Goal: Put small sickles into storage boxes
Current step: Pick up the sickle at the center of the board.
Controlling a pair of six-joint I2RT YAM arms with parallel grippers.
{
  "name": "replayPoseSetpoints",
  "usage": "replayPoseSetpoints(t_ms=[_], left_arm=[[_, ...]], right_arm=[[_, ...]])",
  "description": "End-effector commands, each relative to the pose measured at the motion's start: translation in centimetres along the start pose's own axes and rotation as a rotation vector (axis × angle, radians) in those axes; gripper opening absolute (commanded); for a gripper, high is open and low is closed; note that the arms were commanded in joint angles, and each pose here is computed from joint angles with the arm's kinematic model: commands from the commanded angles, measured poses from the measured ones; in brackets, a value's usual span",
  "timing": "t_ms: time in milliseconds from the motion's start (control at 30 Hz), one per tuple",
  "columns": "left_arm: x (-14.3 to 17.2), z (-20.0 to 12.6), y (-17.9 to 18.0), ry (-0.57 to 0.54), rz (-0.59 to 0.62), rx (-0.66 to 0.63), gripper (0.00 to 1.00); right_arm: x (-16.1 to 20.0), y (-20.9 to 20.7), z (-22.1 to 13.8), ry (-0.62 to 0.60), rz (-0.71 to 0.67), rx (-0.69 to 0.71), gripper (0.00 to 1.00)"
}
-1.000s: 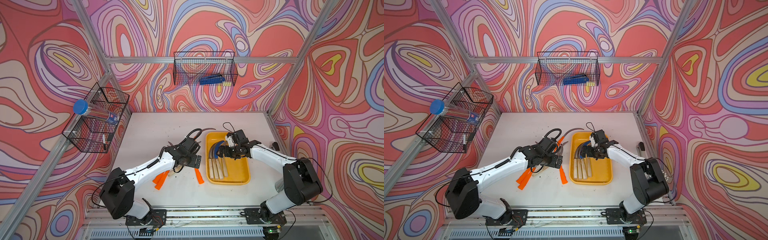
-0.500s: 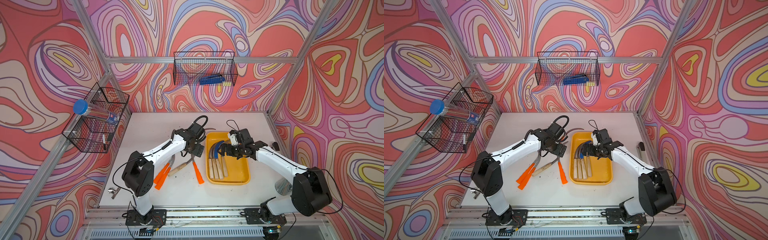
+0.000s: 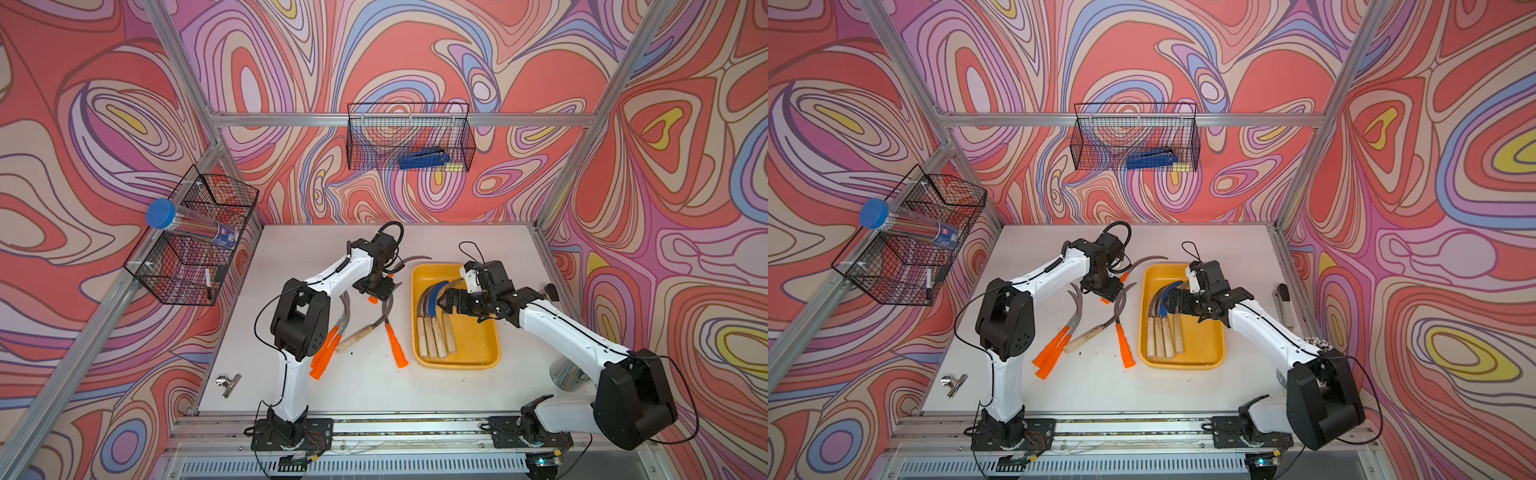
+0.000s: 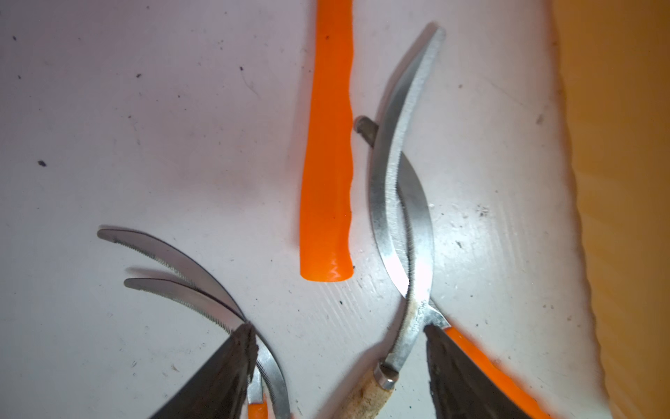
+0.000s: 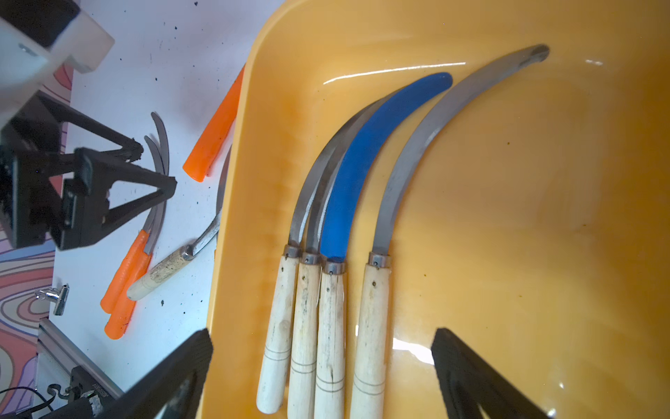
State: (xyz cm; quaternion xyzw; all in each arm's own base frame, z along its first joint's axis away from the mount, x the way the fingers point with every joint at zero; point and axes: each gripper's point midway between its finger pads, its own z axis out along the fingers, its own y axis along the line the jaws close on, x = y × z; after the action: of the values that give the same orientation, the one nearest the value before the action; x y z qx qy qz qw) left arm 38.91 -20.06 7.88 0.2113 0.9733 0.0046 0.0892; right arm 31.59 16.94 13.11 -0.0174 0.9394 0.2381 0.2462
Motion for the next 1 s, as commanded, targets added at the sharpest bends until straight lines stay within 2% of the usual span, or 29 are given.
replayPoseSetpoints(t_ms=[0,167,500,833,967], left_arm=[[0.5,1.0,-0.1,0.062,0.020,0.029,0.74],[0.2,2.8,0.1,0.098,0.021,0.018,0.74],[-0.8,5.7,1.3,0.115,-0.030,0.015,0.60],[-1.2,7.3,1.7,0.125,-0.049,0.013,0.57],[-1.1,7.7,1.5,0.128,-0.059,0.019,0.48]], right_arm=[[-0.3,-0.1,-0.4,-0.027,0.006,-0.001,0.98],[-0.4,0.0,-0.6,-0.032,0.006,-0.005,0.98],[-0.1,0.0,-0.9,-0.034,0.012,-0.009,0.98],[-0.3,0.2,-0.9,-0.038,0.015,-0.014,0.98],[-0.4,0.3,-0.9,-0.036,0.016,-0.017,0.98]])
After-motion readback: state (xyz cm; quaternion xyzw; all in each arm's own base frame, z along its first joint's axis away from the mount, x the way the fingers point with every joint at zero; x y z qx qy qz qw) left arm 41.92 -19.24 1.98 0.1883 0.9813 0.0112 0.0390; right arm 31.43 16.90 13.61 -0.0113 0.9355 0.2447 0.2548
